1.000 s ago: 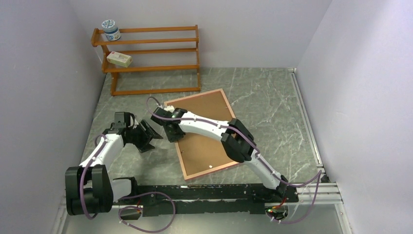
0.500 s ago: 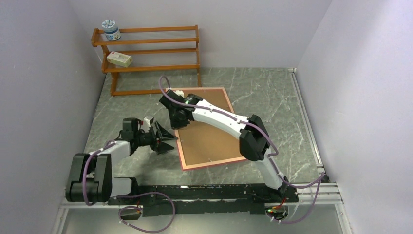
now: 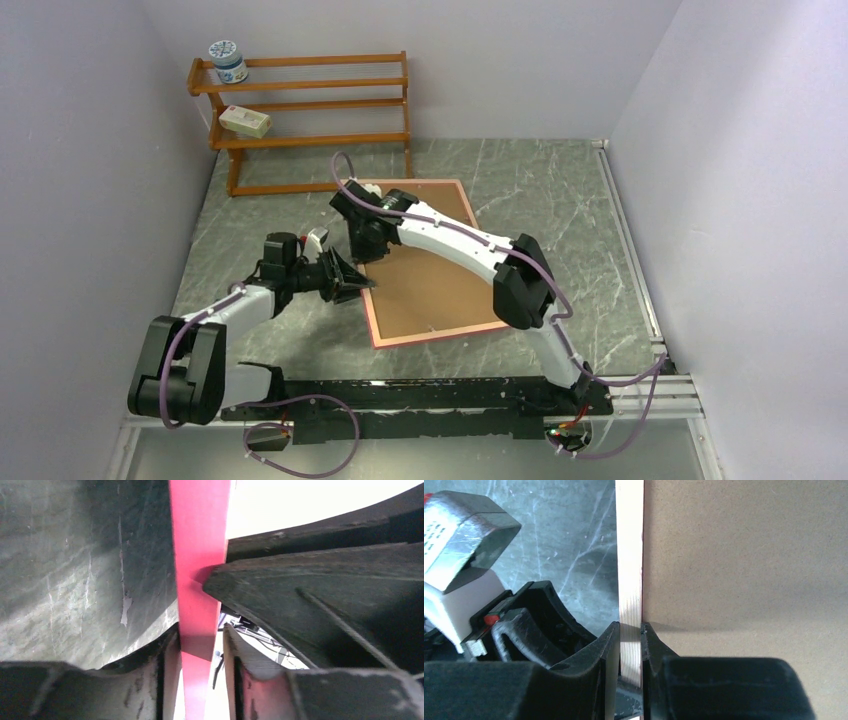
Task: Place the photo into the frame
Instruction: Turn over the photo frame at the center of the board, then adjust the photo frame at the center of the board.
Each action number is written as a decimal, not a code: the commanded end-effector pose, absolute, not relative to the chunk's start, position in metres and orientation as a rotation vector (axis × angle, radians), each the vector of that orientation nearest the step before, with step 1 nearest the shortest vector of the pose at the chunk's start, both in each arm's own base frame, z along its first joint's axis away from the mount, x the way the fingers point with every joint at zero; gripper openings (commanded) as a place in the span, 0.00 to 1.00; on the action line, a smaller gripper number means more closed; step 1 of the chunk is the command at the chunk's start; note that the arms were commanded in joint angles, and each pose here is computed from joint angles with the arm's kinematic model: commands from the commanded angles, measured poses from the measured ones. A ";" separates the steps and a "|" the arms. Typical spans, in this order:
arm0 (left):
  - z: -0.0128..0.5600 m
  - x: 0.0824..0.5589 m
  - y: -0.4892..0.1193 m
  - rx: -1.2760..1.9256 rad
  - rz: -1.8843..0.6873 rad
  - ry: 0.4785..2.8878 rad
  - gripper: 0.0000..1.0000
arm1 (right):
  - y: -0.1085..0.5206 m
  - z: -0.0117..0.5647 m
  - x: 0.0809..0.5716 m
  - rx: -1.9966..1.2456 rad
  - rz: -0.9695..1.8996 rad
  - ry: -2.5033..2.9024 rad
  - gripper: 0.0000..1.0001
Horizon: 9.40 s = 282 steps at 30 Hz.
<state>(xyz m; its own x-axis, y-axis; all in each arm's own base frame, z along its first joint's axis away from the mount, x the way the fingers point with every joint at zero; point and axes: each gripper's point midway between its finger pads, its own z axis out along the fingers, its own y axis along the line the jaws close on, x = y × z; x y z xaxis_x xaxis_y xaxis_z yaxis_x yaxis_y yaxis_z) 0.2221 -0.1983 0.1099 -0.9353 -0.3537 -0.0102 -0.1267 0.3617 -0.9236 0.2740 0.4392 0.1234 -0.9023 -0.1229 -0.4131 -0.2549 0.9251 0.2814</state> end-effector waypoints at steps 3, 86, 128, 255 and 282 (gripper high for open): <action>0.122 0.234 -0.205 -0.409 -1.602 2.360 0.38 | 0.459 0.207 0.279 -0.152 0.786 2.553 0.01; 0.351 0.252 -0.230 0.423 -0.415 2.276 0.05 | 0.328 0.344 0.349 0.418 1.075 2.276 0.93; 0.288 0.297 -0.228 -0.079 -0.735 2.322 0.82 | 0.178 0.243 0.297 0.181 0.967 2.459 0.31; 0.043 0.345 -0.214 -0.477 -1.028 2.784 0.93 | 0.015 0.031 0.305 1.162 0.497 2.553 0.81; 0.063 0.440 -0.269 -0.338 -0.988 2.564 0.94 | 0.023 0.040 0.245 1.246 0.485 2.493 0.83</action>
